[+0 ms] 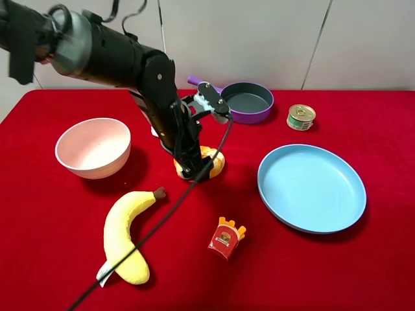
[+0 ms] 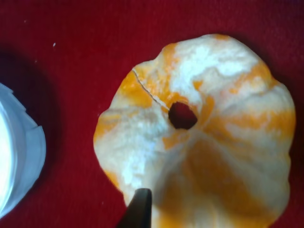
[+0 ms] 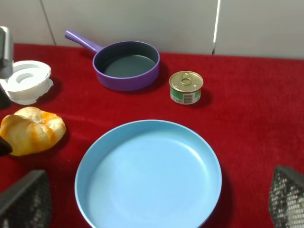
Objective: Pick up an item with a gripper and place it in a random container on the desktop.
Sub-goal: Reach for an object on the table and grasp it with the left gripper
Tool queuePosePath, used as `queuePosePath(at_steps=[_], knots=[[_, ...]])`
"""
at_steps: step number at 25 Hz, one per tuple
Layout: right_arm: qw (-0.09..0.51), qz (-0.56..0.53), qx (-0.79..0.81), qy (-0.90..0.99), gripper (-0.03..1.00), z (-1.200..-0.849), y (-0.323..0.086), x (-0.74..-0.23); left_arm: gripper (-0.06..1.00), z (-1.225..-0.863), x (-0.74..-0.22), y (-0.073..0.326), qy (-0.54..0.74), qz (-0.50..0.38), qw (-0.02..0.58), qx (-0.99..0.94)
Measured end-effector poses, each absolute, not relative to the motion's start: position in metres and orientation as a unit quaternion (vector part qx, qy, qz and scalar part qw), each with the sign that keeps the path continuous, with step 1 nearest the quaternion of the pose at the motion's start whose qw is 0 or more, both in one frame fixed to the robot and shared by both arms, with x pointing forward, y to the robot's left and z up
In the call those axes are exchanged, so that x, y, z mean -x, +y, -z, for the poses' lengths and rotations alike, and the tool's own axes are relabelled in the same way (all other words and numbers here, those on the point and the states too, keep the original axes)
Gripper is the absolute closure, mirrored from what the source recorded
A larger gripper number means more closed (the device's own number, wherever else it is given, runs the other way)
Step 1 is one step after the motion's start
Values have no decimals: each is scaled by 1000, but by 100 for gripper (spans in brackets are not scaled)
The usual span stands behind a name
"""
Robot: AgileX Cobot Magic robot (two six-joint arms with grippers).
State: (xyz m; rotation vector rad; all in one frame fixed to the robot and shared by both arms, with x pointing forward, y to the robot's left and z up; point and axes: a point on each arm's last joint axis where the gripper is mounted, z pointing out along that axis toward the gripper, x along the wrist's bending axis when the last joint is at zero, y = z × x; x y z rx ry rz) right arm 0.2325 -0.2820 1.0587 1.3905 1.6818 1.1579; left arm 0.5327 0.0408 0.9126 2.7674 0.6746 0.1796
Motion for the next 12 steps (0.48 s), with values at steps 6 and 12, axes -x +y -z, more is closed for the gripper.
queuePosePath(at_steps=[6,12], knots=[[329,-443,-531,643,27,-1059,-282,-233,4,-900,-539,33,231,-64,145,-960],[329,-443,-531,642,27,-1059,-282,-233,4,-893,-544,28,230,-66,146,-960]])
